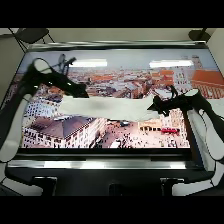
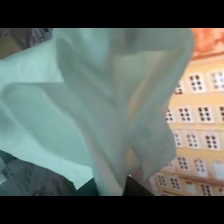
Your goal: Fold the shirts.
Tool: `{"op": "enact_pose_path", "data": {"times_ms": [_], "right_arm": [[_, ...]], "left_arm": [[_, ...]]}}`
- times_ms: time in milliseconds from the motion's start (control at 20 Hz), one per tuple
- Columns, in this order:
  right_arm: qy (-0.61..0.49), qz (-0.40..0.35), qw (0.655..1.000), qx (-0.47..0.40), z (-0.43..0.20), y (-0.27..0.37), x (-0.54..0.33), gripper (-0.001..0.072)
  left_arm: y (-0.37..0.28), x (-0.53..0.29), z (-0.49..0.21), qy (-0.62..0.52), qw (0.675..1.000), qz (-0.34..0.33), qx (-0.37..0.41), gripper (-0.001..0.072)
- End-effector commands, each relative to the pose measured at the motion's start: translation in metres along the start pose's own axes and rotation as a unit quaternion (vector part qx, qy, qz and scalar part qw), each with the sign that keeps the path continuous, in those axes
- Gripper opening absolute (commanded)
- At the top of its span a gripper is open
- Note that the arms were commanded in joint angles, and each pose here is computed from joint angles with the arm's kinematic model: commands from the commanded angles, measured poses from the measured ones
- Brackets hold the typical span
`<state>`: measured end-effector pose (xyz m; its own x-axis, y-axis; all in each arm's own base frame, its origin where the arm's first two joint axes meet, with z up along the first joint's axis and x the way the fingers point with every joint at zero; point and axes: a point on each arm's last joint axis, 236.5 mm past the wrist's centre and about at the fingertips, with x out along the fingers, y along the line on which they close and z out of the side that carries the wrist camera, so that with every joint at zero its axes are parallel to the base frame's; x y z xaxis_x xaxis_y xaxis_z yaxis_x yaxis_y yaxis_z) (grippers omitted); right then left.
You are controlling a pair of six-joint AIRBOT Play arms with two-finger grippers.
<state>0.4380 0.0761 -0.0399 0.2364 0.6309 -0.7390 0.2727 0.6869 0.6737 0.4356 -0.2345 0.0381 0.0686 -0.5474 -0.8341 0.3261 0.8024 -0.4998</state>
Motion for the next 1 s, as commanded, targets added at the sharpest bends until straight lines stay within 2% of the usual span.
{"op": "enact_pose_path", "data": {"times_ms": [0,100,300,450,600,700,800,950], "right_arm": [[-0.031,0.015,0.999,-0.029,-0.017,0.052,-0.053,0.0045],[-0.035,0.018,0.998,-0.05,-0.04,0.076,-0.085,0.0045],[-0.053,-0.002,0.994,-0.09,-0.088,0.102,-0.139,0.0046],[-0.092,-0.011,0.99,-0.104,-0.117,0.119,-0.176,0.0046],[-0.143,-0.021,0.984,-0.105,-0.125,0.125,-0.199,0.0046],[-0.14,-0.026,0.984,-0.104,-0.124,0.122,-0.198,0.0045],[-0.132,-0.025,0.985,-0.106,-0.12,0.12,-0.192,0.0045],[-0.125,-0.011,0.986,-0.107,-0.098,0.119,-0.176,0.0044]], "left_arm": [[-0.038,0.085,-0.009,0.028,0.999,-0.009,0.016,0.0036],[-0.055,0.129,-0.013,0.033,0.999,-0.028,-0.015,0.0036],[-0.118,0.184,-0.016,0.035,0.984,-0.147,-0.093,0.0036],[-0.165,0.214,-0.027,0.044,0.968,-0.208,-0.133,0.0036],[-0.234,0.224,-0.057,0.069,0.948,-0.288,-0.114,0.0035],[-0.246,0.225,-0.059,0.059,0.95,-0.289,-0.1,0.0033],[-0.228,0.213,-0.041,0.035,0.957,-0.273,-0.088,0.0032],[-0.159,0.154,0.009,-0.039,0.984,-0.175,-0.009,0.0032]]}}
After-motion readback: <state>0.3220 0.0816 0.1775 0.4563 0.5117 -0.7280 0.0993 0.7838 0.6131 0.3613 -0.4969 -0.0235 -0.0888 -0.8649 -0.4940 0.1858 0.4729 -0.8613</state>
